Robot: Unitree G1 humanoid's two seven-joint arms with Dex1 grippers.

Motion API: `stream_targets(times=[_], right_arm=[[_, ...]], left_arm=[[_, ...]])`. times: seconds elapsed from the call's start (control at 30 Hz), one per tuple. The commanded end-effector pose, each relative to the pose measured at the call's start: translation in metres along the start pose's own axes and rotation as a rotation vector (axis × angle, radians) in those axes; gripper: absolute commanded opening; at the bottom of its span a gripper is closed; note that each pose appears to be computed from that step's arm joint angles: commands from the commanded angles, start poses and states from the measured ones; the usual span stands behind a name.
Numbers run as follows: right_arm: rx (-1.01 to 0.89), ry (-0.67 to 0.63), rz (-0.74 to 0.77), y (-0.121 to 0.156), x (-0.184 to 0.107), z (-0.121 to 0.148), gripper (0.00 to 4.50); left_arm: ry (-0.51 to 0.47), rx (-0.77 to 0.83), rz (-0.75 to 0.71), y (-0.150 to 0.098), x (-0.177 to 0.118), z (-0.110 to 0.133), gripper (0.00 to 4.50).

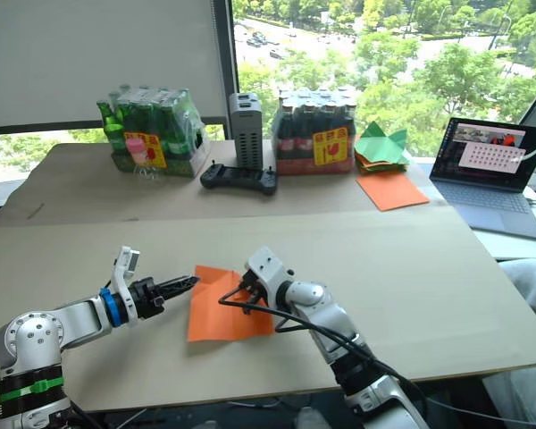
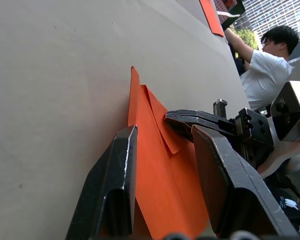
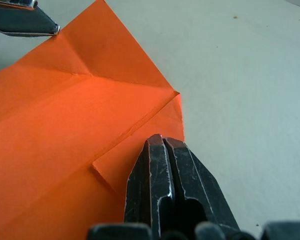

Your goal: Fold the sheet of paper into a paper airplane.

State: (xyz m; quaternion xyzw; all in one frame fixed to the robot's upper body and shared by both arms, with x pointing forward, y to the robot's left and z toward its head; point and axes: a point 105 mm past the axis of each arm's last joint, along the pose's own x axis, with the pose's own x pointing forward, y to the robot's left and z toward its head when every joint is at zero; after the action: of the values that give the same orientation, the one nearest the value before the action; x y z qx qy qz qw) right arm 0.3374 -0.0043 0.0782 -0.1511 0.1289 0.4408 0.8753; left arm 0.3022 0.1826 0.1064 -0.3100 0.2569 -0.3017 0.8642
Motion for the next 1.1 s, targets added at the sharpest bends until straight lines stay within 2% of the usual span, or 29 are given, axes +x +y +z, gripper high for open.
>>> stream_targets(times=[0.03,0.37,0.53,0.77,1.1], right_arm=[[0.041,0.133,0.007,0.005,0.003,-0.038,0.00],[0.043,0.134,0.002,0.005,0.000,-0.041,0.00],[0.036,0.134,0.006,0.006,0.000,-0.040,0.00],[0.036,0.138,0.003,0.006,-0.001,-0.041,0.00],[0.038,0.142,-0.002,0.005,-0.002,-0.042,0.00]], left_arm=[[-0.028,0.032,0.005,0.000,0.001,0.008,1.85],[-0.066,0.045,0.038,0.009,-0.008,0.020,1.85],[-0.068,0.040,0.042,0.011,-0.011,0.018,1.85],[-0.049,0.042,0.032,0.010,-0.002,0.012,1.85],[-0.065,0.045,0.006,0.004,0.017,0.021,1.85]])
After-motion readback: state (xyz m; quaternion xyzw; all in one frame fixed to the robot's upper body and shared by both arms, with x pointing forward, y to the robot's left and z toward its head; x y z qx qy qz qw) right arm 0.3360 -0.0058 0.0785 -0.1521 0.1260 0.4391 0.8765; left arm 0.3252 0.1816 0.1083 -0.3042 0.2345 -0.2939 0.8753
